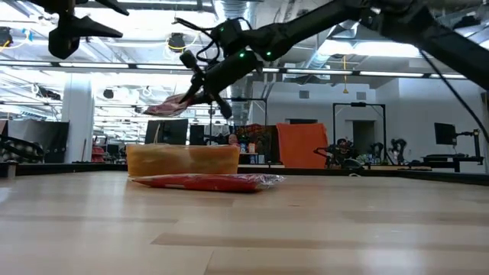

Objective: Sort popcorn bags into baskets
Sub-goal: Put the popcorn bag into the orange bin

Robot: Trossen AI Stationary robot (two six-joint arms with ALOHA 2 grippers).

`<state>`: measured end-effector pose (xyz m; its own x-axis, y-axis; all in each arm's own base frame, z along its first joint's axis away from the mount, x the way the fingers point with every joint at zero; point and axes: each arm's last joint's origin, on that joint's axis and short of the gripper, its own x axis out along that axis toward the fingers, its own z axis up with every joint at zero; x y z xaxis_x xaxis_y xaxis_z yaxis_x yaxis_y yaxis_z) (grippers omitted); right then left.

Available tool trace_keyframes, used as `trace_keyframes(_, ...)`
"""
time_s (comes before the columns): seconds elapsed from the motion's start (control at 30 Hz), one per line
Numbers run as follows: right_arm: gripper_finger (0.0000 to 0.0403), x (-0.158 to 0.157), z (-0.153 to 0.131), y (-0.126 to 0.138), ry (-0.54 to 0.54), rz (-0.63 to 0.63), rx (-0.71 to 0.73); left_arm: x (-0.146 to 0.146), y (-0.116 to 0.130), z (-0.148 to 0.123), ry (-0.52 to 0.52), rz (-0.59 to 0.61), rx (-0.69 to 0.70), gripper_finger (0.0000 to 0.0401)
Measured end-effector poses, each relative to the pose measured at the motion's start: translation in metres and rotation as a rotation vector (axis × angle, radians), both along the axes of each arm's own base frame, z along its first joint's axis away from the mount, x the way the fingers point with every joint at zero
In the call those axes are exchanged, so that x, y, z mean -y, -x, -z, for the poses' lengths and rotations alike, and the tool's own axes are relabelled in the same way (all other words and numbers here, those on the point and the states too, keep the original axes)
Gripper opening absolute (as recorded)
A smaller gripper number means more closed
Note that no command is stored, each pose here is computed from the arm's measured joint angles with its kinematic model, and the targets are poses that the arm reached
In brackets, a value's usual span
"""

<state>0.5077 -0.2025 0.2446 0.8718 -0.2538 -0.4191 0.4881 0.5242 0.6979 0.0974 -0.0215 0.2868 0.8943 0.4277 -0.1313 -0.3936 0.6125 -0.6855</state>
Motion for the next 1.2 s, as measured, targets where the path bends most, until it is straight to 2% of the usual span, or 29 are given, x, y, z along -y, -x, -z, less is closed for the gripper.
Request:
trace_keyframes(0.13,0.0038,0.009,0.021,-0.014,-0.02,-0.036,-0.029,-0.002,0.004,0.002,-0.01,-0.001,-0.023,0.0173)
trace_keyframes(0.3,0.0038,0.015,0.028,-0.025,-0.031,-0.084,-0.019,-0.002,0.004,0.003,-0.001,-0.022,-0.02,0.0173)
trace_keyframes(0.4,0.0043,0.016,0.031,-0.024,-0.034,-0.1,-0.038,-0.003,0.005,0.003,-0.003,-0.037,-0.018,0.0173)
trace_keyframes(0.53,0.005,0.021,0.031,-0.022,0.032,-0.097,-0.062,-0.004,0.005,0.003,0.022,-0.082,0.003,0.0173)
trace_keyframes(0.73,0.0067,0.03,0.032,-0.017,0.005,-0.113,-0.074,-0.005,0.006,0.002,0.018,-0.131,0.013,0.0173)
trace_keyframes(0.9,0.0098,0.03,0.034,-0.016,0.031,-0.115,-0.1,-0.006,0.006,0.003,0.009,-0.162,0.014,0.0173)
trace_keyframes(1.2,0.0183,0.031,0.034,-0.016,0.058,-0.122,-0.107,-0.006,0.007,0.003,0.002,-0.187,0.014,0.0173)
